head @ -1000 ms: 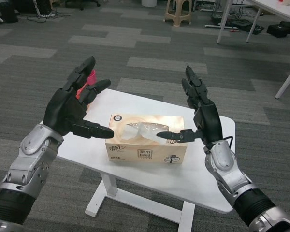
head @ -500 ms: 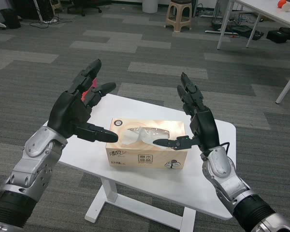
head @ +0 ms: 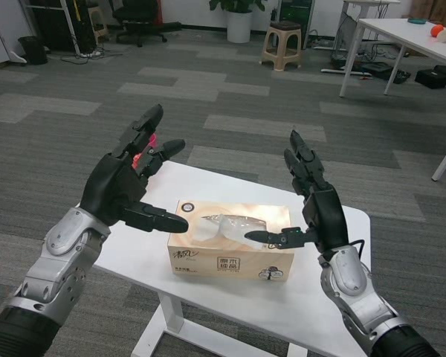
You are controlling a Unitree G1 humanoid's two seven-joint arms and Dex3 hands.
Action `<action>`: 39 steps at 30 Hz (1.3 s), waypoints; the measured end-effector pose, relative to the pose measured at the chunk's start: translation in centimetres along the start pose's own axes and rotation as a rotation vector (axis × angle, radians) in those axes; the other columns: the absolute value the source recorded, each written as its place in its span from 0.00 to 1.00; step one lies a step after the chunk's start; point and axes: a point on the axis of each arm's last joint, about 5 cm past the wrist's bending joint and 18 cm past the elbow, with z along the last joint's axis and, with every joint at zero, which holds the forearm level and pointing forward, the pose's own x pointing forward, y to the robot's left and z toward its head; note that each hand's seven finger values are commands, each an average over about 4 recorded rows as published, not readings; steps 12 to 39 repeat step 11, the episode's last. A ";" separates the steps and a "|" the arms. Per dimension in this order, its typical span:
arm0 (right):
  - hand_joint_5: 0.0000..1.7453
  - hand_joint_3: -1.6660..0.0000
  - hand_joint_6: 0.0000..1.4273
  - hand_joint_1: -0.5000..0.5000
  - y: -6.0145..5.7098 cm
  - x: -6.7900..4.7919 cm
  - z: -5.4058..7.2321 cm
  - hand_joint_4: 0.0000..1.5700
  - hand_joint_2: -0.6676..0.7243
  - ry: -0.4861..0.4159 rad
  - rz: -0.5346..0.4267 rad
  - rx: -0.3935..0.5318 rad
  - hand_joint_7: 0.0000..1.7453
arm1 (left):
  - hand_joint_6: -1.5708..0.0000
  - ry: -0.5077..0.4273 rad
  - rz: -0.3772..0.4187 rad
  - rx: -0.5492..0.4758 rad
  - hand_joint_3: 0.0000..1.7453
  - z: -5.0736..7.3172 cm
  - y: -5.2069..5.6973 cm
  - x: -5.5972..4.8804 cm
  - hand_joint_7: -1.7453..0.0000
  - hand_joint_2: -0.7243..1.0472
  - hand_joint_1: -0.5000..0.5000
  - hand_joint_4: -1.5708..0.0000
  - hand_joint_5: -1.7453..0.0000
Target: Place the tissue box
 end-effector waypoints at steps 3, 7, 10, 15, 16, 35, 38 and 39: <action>0.00 0.81 0.00 0.33 -0.1 0.0 0.0 0.00 0.27 0.000 -0.011 -0.003 0.00 | 1.00 -0.017 0.008 -0.007 0.05 -0.1 -0.2 0.1 0.92 0.55 1.00 1.00 0.53; 0.00 0.81 0.00 0.33 -0.3 0.0 0.0 0.00 0.27 0.002 -0.013 -0.009 0.00 | 1.00 -0.028 0.005 -0.003 0.05 0.0 -0.3 0.4 0.92 0.55 1.00 1.00 0.53; 0.00 0.81 0.00 0.33 -0.4 0.2 -0.1 0.00 0.27 0.001 -0.013 -0.015 0.00 | 1.00 -0.039 0.004 0.003 0.05 0.0 -0.4 0.6 0.92 0.55 1.00 1.00 0.53; 0.00 0.81 0.00 0.33 -0.4 0.3 -0.1 0.00 0.27 0.000 -0.013 -0.016 0.00 | 1.00 -0.039 0.004 0.003 0.05 0.0 -0.4 0.6 0.92 0.55 1.00 1.00 0.53; 0.00 0.81 0.00 0.33 -0.4 0.3 -0.1 0.00 0.27 0.000 -0.013 -0.016 0.00 | 1.00 -0.039 0.004 0.003 0.05 0.0 -0.4 0.6 0.92 0.55 1.00 1.00 0.53; 0.00 0.81 0.00 0.33 -0.4 0.3 -0.1 0.00 0.27 0.000 -0.013 -0.016 0.00 | 1.00 -0.039 0.004 0.003 0.05 0.0 -0.4 0.6 0.92 0.55 1.00 1.00 0.53; 0.00 0.81 0.00 0.33 -0.4 0.3 -0.1 0.00 0.27 0.000 -0.013 -0.016 0.00 | 1.00 -0.039 0.004 0.003 0.05 0.0 -0.4 0.6 0.92 0.55 1.00 1.00 0.53; 0.00 0.81 0.00 0.33 -0.4 0.3 -0.1 0.00 0.27 0.000 -0.013 -0.016 0.00 | 1.00 -0.039 0.004 0.003 0.05 0.0 -0.4 0.6 0.92 0.55 1.00 1.00 0.53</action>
